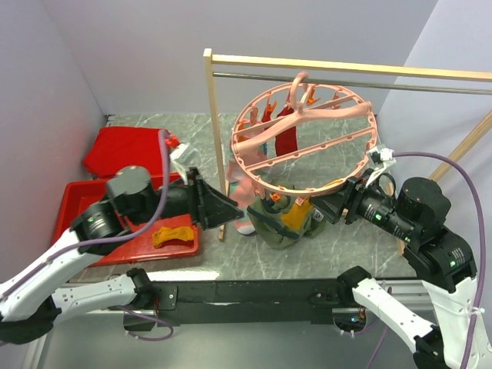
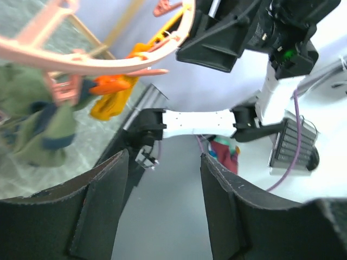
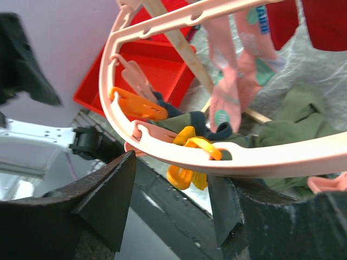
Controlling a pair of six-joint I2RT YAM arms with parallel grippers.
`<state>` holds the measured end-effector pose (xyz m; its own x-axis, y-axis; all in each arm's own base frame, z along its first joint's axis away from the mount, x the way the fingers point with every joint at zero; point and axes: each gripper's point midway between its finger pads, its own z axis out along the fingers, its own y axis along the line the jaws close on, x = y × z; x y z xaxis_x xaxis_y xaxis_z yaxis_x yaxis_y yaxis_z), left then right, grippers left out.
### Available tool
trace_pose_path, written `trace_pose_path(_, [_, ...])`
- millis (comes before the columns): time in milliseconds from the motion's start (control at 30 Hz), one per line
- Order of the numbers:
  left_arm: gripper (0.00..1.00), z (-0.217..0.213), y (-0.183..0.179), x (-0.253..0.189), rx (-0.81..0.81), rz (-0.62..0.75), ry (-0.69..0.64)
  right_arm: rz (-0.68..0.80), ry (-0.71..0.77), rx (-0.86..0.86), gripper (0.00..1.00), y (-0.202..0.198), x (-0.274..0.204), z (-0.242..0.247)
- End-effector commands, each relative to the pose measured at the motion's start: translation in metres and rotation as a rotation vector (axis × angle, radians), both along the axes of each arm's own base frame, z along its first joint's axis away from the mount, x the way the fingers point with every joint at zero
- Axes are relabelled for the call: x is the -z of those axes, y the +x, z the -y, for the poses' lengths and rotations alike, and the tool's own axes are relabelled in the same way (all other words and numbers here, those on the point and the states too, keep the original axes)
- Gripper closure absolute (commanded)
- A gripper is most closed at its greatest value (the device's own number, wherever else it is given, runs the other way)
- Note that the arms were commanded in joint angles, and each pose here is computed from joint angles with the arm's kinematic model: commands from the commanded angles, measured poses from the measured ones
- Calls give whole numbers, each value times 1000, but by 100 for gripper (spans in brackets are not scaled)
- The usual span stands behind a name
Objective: Remove the socks clipped to the hanger
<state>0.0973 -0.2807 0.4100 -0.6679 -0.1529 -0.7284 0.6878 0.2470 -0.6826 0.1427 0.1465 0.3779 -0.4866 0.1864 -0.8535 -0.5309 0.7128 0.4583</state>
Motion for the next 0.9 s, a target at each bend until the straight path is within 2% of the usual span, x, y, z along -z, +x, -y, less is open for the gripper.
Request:
trace_pose_path(0, [40,35,-16,-3,122,18,-28,4,89,-37,41,2,-19,-14])
trace_pose_path(67, [46,48,-7,0,71,40,-4,-24,119,-39,42,0,-20,-16])
trace_pose_path(133, [46,61,-11,11,68,51,35,-41,135,-45,44,-1,-21,-18])
trace_pose_path(167, [41,64,-1,14,2,58,52,-49,146,-48,44,-2,-23,-19])
trace_pose_path(233, [33,75,-6,26,-21,77,88,-61,154,-57,45,-3,-23,-21])
trace_pose_path(267, [21,77,4,33,-93,81,109,-68,162,-55,46,-3,-25,-22])
trace_pose_path(433, [6,91,16,67,-211,145,268,-79,176,-72,46,-7,-30,-24])
trace_pose_path(633, [7,99,36,97,-338,159,418,-88,206,-88,47,-10,-31,-27])
trace_pose_path(867, [13,101,42,98,-375,167,416,-96,220,-98,47,-11,-30,-29])
